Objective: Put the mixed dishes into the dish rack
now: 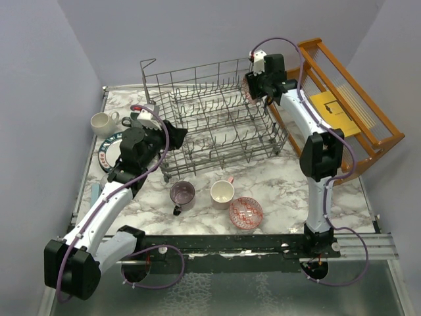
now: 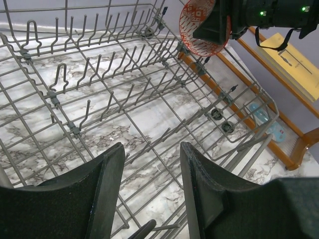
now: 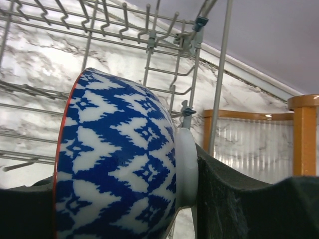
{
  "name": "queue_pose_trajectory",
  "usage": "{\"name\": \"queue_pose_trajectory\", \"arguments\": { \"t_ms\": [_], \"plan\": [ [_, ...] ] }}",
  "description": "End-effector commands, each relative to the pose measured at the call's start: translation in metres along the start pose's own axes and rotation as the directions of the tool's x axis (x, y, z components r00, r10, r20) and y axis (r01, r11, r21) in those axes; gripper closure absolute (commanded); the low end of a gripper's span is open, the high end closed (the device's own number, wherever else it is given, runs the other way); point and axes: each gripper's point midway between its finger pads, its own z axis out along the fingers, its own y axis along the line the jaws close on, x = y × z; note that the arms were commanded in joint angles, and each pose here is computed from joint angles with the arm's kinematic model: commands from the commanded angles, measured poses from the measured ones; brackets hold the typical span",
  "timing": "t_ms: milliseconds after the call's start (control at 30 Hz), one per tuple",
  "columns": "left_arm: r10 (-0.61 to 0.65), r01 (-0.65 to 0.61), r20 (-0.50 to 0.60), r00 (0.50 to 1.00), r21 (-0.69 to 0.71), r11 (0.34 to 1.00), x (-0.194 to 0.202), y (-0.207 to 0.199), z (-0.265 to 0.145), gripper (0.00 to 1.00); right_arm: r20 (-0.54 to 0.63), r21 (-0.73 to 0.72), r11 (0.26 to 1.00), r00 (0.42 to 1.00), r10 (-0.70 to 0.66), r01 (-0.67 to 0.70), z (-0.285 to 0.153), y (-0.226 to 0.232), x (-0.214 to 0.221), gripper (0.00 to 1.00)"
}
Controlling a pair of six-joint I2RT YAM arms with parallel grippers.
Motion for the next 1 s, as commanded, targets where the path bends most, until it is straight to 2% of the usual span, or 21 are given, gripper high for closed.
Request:
{"name": "queue_pose_trajectory", "arguments": {
  "t_ms": [0, 367, 967],
  "plan": [
    [-0.032, 0.031, 0.014, 0.999, 0.027, 0.999, -0.002, -0.005, -0.001, 0.49, 0.041, 0.098, 0.993, 0.997, -0.068, 0.063, 0.005, -0.022, -0.016, 0.72],
    [-0.052, 0.051, 0.008, 0.999, 0.046, 0.998, 0.001, -0.008, 0.002, 0.49, -0.033, 0.182, 0.967, 0.984, -0.174, 0.177, 0.020, -0.014, 0.003, 0.72],
    [-0.057, 0.056, 0.012, 0.998, 0.056, 0.997, -0.002, -0.011, 0.000, 0.49, -0.152, 0.211, 0.941, 0.960, -0.236, 0.264, 0.038, 0.001, 0.030, 0.69]
  ]
}}
